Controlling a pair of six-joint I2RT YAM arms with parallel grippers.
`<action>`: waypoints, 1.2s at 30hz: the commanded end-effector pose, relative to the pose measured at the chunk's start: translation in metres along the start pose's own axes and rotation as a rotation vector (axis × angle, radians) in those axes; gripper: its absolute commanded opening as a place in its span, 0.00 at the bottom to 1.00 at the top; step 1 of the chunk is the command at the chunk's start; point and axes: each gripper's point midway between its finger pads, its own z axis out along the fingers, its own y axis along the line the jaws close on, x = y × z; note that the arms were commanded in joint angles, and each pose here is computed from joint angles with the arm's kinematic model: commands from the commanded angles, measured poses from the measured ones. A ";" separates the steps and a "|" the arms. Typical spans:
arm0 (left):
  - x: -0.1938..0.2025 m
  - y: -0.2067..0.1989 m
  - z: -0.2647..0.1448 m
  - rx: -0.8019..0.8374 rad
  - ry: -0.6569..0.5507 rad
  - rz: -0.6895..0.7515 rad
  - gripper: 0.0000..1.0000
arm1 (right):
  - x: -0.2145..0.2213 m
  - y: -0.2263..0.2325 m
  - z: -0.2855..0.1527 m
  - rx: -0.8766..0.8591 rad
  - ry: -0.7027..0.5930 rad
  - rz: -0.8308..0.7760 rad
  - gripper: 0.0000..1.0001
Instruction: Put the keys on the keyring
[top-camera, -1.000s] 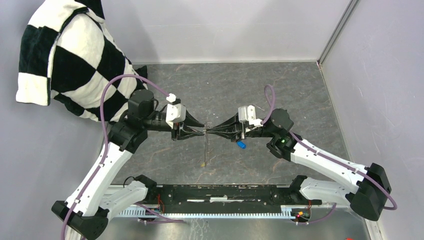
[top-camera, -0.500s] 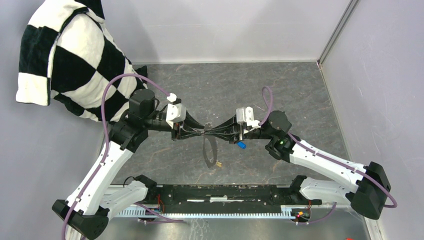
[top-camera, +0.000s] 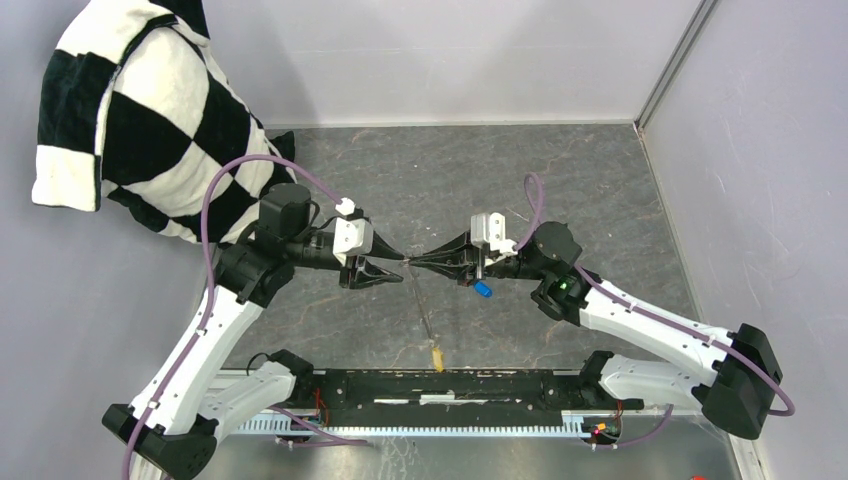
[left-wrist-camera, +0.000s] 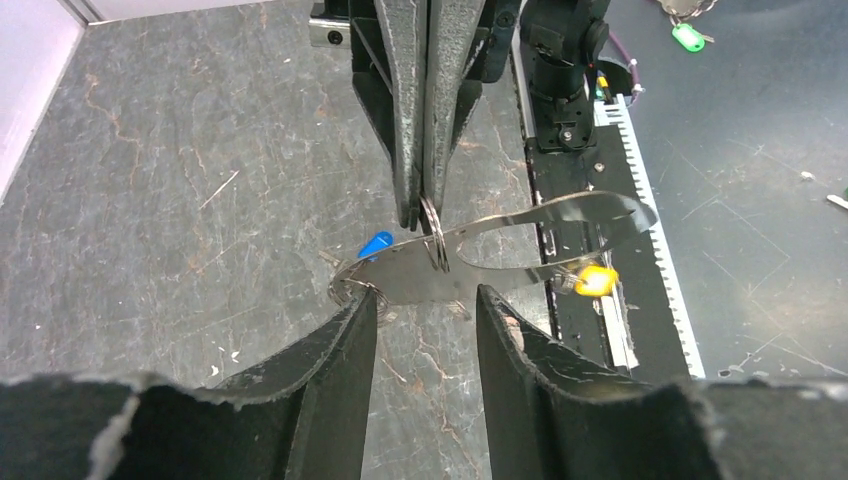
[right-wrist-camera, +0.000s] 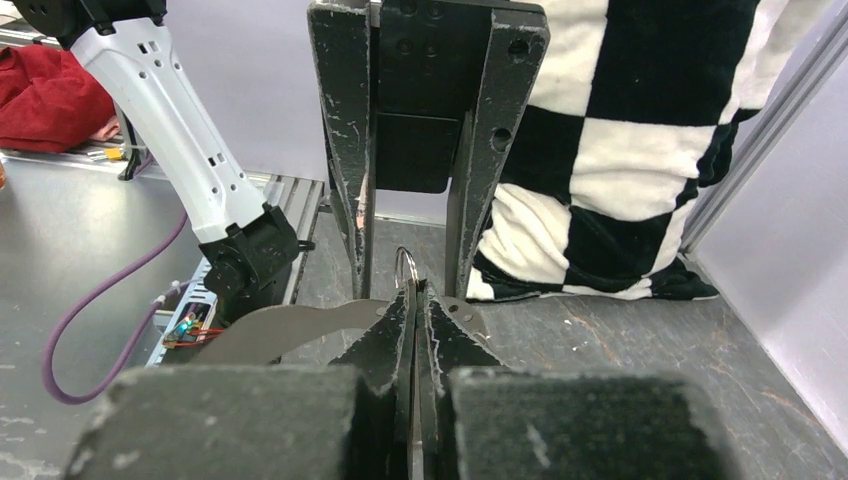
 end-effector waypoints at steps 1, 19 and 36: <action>-0.026 0.006 -0.003 -0.029 -0.051 0.077 0.47 | -0.007 -0.012 0.002 0.046 -0.014 -0.034 0.01; -0.018 0.000 -0.003 0.009 -0.027 0.106 0.02 | -0.006 -0.009 0.007 0.017 0.017 -0.043 0.01; 0.006 0.007 -0.007 0.017 0.108 0.176 0.04 | 0.000 -0.010 0.011 -0.028 0.141 -0.033 0.01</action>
